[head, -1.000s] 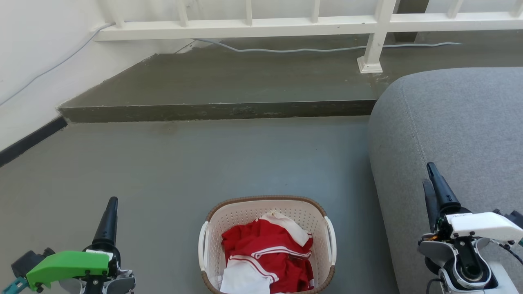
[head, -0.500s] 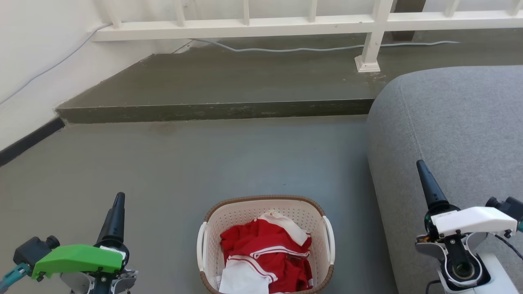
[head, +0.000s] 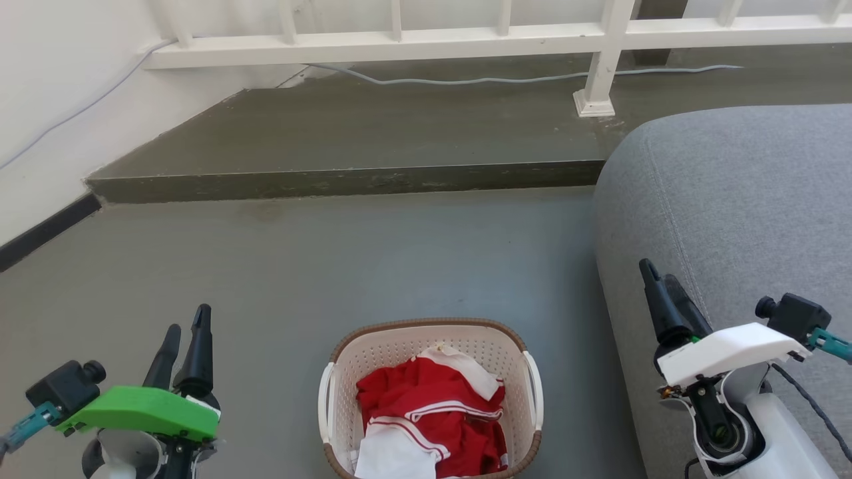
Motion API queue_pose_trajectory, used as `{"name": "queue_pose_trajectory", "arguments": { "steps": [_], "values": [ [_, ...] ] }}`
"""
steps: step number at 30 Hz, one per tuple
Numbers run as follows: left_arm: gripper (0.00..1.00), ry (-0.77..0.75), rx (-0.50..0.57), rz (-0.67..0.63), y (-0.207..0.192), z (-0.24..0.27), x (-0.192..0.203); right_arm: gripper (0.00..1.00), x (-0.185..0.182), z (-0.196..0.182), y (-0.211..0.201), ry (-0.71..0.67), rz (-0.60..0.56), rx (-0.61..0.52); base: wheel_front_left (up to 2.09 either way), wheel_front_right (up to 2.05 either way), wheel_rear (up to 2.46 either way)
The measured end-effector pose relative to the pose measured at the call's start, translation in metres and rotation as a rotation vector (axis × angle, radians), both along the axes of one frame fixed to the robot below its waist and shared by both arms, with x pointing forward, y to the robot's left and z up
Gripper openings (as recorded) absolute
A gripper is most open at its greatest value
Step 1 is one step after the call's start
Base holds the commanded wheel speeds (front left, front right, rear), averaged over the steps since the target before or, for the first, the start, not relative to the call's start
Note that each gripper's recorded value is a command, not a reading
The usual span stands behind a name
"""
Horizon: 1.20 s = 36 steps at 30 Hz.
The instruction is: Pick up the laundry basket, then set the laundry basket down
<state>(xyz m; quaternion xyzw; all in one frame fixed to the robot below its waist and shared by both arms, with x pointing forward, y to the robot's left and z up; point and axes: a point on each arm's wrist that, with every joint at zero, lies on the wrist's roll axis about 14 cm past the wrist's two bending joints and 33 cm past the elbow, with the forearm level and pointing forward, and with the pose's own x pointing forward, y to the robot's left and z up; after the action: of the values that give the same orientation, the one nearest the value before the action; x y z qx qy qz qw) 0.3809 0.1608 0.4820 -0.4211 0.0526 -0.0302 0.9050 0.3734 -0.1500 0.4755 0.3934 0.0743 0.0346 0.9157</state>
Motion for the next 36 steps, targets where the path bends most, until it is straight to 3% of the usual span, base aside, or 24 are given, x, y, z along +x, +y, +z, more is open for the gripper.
{"name": "queue_pose_trajectory", "arguments": {
  "steps": [8,36],
  "values": [
    [1.0,-0.033,0.171,-0.032,-0.005,0.003,0.001,1.0,0.003,0.004,0.004,-0.027,0.009,-0.133,0.0,0.0,0.0],
    [1.0,-0.185,0.508,-0.082,-0.027,0.021,0.006,1.0,0.008,0.02,0.02,-0.171,0.04,-0.53,0.0,0.0,0.0]
  ]
}}
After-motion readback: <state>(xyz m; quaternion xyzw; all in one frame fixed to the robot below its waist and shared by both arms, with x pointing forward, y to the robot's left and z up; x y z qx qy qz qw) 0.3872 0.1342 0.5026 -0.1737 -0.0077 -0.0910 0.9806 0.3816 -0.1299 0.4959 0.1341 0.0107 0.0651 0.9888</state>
